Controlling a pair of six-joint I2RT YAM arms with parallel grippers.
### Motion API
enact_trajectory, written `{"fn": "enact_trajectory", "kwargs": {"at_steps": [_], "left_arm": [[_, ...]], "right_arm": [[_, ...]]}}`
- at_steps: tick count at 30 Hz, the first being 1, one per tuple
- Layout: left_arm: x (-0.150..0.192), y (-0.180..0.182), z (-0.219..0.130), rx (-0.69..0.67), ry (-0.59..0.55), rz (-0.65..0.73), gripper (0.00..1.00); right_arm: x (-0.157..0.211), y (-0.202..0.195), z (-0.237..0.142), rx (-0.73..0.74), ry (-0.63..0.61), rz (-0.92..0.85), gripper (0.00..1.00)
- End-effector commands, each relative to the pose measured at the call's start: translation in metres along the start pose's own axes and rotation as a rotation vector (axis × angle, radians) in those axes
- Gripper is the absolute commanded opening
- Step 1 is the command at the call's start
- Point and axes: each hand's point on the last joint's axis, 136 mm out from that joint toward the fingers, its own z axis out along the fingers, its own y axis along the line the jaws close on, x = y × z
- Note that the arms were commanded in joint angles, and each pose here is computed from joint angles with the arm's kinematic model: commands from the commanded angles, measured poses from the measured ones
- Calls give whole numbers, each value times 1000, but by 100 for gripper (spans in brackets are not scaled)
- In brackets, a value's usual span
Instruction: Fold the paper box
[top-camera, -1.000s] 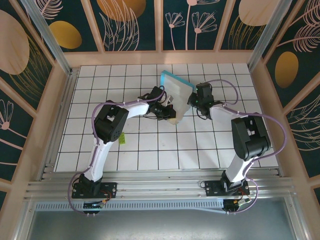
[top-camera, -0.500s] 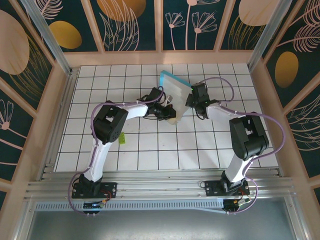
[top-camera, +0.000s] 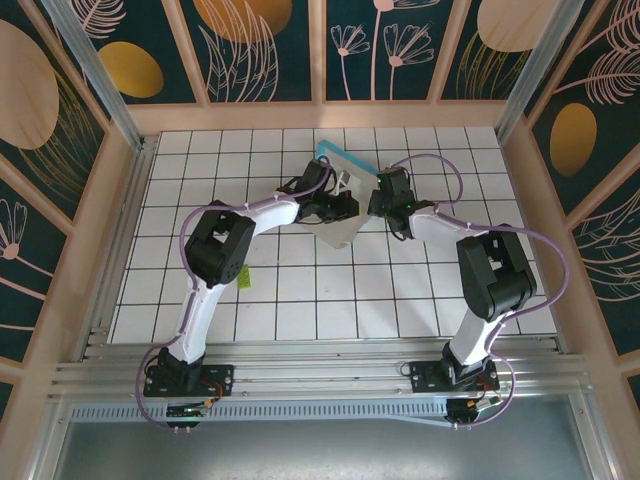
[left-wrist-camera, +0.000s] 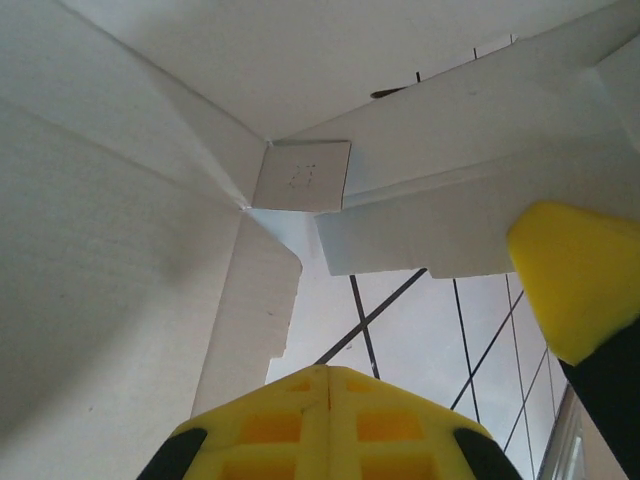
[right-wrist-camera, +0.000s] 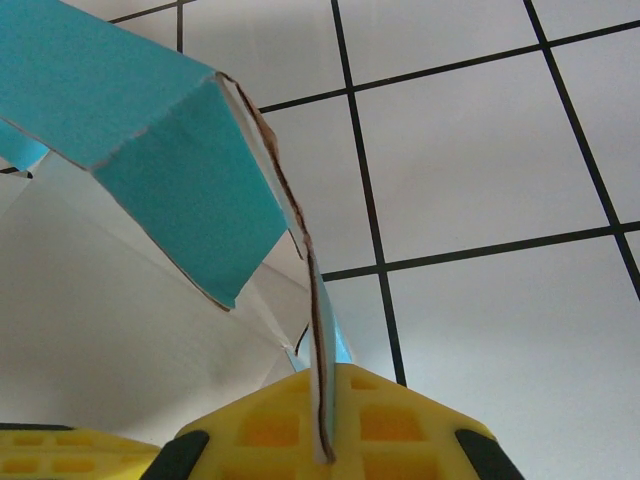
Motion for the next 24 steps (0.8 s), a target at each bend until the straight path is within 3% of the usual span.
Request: {"fn": "enact_trajectory", "kwargs": {"at_steps": [1, 12, 17, 24], "left_arm": [[28, 9, 12, 7, 108, -12, 0], [48, 38, 17, -77, 156, 48, 0], [62, 67, 24, -179, 200, 70, 0], [73, 77, 29, -170, 207, 39, 0]], "right_arm": [[-5, -2, -2, 18, -26, -1, 5], [-5, 6, 1, 3, -16, 5, 5], [-9, 14, 2, -26, -7, 51, 5], [-7, 22, 5, -54, 24, 129, 6]]}}
